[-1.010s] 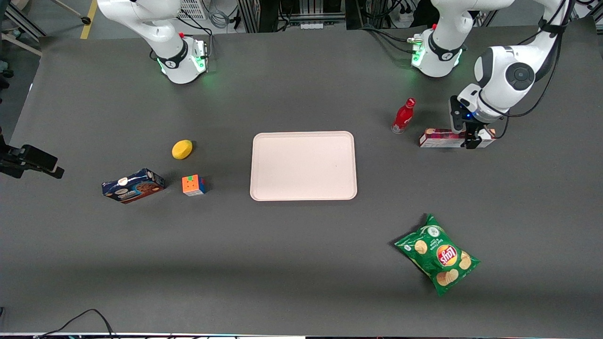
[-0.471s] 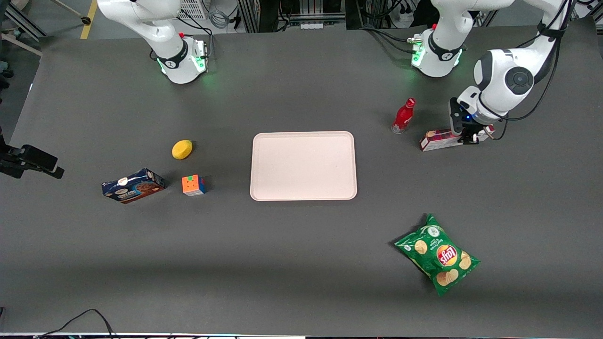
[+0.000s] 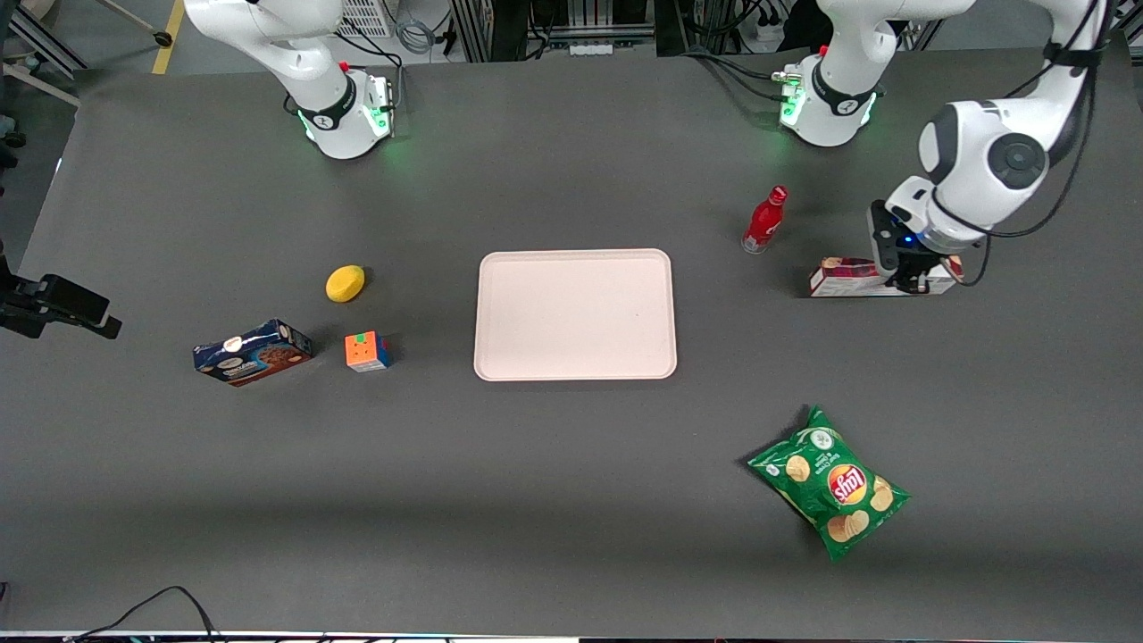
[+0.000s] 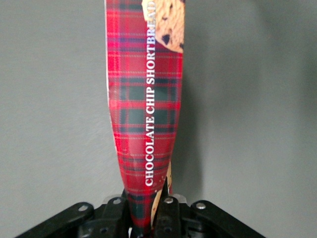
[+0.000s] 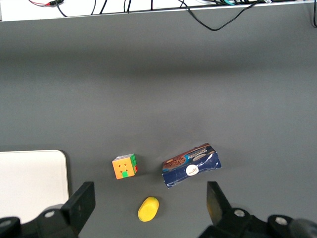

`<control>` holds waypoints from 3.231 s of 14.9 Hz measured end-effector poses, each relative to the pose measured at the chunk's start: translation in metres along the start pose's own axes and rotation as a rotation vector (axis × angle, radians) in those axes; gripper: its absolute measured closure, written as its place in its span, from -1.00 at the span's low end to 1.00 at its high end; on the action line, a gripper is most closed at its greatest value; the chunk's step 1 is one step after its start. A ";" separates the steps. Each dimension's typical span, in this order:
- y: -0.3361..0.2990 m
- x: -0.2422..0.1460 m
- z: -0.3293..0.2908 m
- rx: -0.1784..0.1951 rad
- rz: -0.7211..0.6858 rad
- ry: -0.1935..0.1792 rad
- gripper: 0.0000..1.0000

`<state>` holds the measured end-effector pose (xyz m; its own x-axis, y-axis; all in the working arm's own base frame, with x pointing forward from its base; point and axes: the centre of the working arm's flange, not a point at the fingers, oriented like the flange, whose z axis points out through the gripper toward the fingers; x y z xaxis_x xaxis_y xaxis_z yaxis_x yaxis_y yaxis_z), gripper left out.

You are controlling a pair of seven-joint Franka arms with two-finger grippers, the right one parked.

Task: Place red cookie box on tray
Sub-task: 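Lift the box upright with the left gripper and carry it over the tray, then lower the box onto the tray with the left gripper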

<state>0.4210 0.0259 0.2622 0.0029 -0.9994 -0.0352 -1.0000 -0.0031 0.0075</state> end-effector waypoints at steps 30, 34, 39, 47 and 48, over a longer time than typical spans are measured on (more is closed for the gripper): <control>0.026 0.363 -0.254 0.027 -1.433 -0.020 0.67; 0.054 0.425 -0.219 -0.037 -1.613 0.004 0.67; 0.033 0.448 -0.159 -0.140 -1.621 0.028 0.64; -0.007 0.444 -0.071 -0.129 -1.577 0.024 0.64; -0.010 0.442 -0.064 -0.119 -1.577 0.022 0.64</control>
<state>0.4325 -0.4179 0.3106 0.9975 0.0109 -0.0693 0.0146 -0.9984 0.0541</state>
